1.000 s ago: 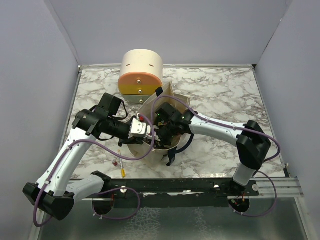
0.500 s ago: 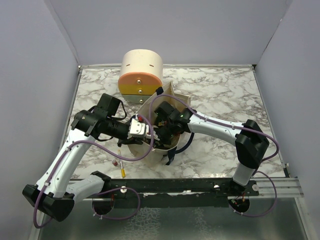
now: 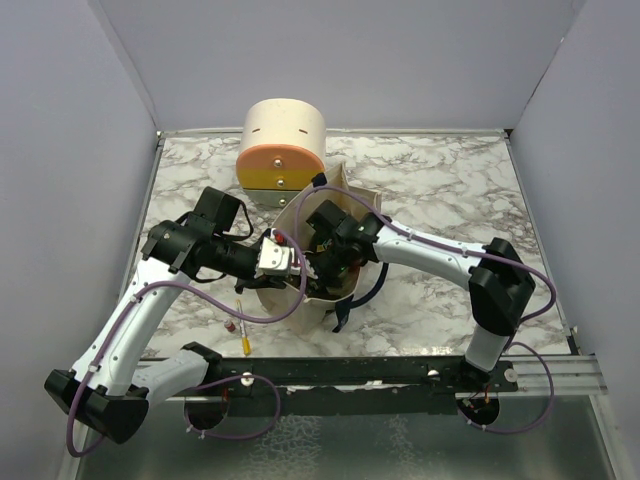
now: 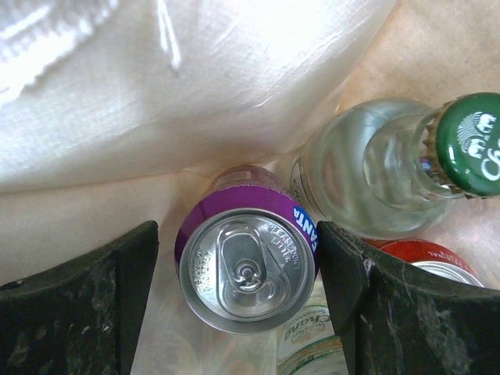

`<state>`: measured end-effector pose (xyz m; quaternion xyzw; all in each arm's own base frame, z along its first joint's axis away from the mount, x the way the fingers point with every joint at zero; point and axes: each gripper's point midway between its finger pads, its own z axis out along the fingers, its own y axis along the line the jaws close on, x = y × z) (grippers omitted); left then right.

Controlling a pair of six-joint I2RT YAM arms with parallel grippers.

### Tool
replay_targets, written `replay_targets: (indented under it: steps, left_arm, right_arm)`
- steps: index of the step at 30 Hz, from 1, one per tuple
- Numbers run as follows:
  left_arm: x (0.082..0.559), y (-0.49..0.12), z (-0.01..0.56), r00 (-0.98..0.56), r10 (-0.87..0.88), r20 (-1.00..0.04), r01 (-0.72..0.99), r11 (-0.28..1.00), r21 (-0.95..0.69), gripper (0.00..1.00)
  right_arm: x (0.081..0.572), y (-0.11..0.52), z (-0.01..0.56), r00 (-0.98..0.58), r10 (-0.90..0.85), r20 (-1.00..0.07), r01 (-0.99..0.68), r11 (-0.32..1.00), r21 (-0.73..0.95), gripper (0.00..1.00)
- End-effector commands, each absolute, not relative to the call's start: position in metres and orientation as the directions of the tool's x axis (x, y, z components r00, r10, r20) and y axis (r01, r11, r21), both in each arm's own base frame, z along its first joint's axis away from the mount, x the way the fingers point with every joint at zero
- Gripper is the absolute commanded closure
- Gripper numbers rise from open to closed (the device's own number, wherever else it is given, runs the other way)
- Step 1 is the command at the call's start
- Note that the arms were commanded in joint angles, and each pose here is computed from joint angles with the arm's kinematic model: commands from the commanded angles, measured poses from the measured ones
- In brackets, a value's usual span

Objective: Place the beverage into the canvas bag
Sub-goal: Place the drink in the canvas bag.

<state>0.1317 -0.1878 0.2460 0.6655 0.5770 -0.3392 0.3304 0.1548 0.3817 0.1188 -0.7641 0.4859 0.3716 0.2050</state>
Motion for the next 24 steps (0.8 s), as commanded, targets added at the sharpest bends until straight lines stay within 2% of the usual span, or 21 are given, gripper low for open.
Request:
replay_targets:
  steps: [1,9,24]
  left_arm:
    - [0.131,-0.194,0.27,0.207,0.46,-0.863,0.976,-0.15,0.154,1.0]
    - [0.126,-0.193,0.264,0.199,0.457,-0.867,0.977,-0.159,0.141,1.0]
    - [0.126,-0.194,0.261,0.198,0.452,-0.87,0.977,-0.166,0.136,1.0]
  right_arm:
    - [0.127,0.384,0.136,0.204,-0.589,-0.782,-0.866,-0.482,0.137,0.18]
    - [0.126,0.393,0.156,0.157,-0.569,-0.807,-0.864,-0.476,0.167,0.11]
    - [0.13,0.391,0.168,0.106,-0.562,-0.821,-0.86,-0.466,0.208,0.09]
